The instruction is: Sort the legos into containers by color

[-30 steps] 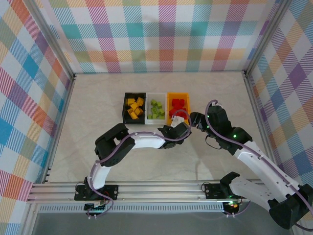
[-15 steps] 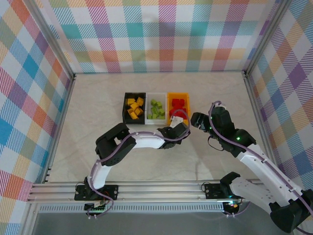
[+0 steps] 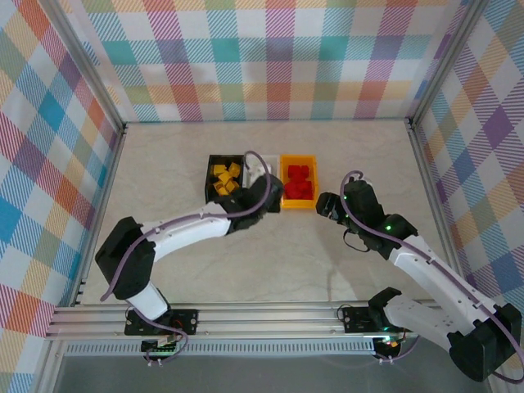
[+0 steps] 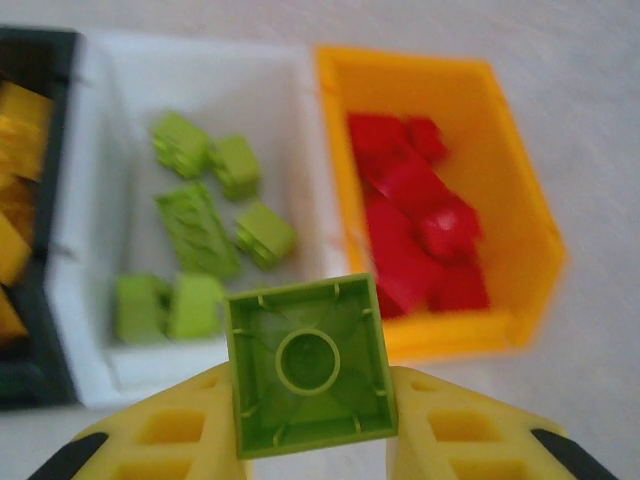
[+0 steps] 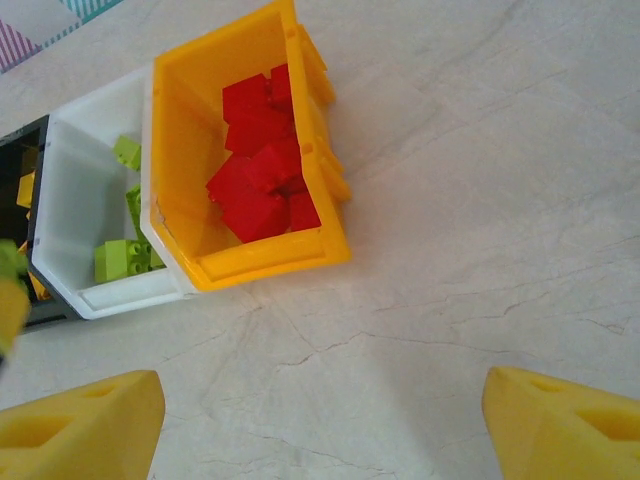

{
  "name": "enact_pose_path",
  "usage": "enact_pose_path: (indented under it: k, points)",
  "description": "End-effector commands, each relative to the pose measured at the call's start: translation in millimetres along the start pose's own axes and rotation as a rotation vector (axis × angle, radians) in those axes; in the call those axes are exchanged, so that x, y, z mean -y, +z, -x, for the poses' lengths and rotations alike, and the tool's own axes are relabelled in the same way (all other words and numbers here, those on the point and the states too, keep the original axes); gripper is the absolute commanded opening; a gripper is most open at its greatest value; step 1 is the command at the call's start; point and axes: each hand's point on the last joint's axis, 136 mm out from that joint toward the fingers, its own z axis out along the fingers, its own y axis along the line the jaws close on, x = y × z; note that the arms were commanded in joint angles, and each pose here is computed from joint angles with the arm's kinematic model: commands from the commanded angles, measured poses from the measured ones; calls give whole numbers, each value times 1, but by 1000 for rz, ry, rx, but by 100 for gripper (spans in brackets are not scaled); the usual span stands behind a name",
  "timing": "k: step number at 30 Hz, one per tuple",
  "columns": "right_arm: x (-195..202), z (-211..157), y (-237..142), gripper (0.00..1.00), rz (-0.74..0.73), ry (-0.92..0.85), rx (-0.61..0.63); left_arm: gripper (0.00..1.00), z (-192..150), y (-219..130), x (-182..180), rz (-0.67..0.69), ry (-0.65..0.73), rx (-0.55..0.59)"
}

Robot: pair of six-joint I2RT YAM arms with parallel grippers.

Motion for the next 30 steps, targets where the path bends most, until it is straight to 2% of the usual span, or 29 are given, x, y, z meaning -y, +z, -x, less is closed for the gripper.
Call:
enact_pose_path:
  k: [1,3,5,7,8,9,11,15,18,23,27,30]
  points:
    - [1,3,-1,83,1,25,15,30,7,27,-16,66,46,-40]
    - [1,5,-4,83,2,22,22,32,19,40,-17,80,54,-34]
    - [-1,5,-6,85,14,17,21,42,31,49,-17,76,38,-28]
    - [-1,5,-5,88,14,15,14,62,43,49,-16,76,37,-6]
    - [-2,4,-4,91,16,13,10,77,50,44,-14,67,37,10]
    - [-3,4,-3,99,21,9,6,87,55,38,-13,56,32,24]
    - [-5,2,0,100,23,-1,-1,100,65,20,-12,25,15,53]
    - [-6,4,5,100,21,-12,7,100,79,-32,-25,-12,-30,134]
    - [-4,7,6,100,1,-16,23,100,82,-74,-53,4,-60,232]
    - [20,8,9,100,-110,48,65,100,87,-138,-129,228,-13,406]
    - [24,11,11,100,-86,46,138,100,78,-150,-189,514,117,475]
    - [34,15,10,100,-136,59,168,100,58,-123,-238,628,84,400]
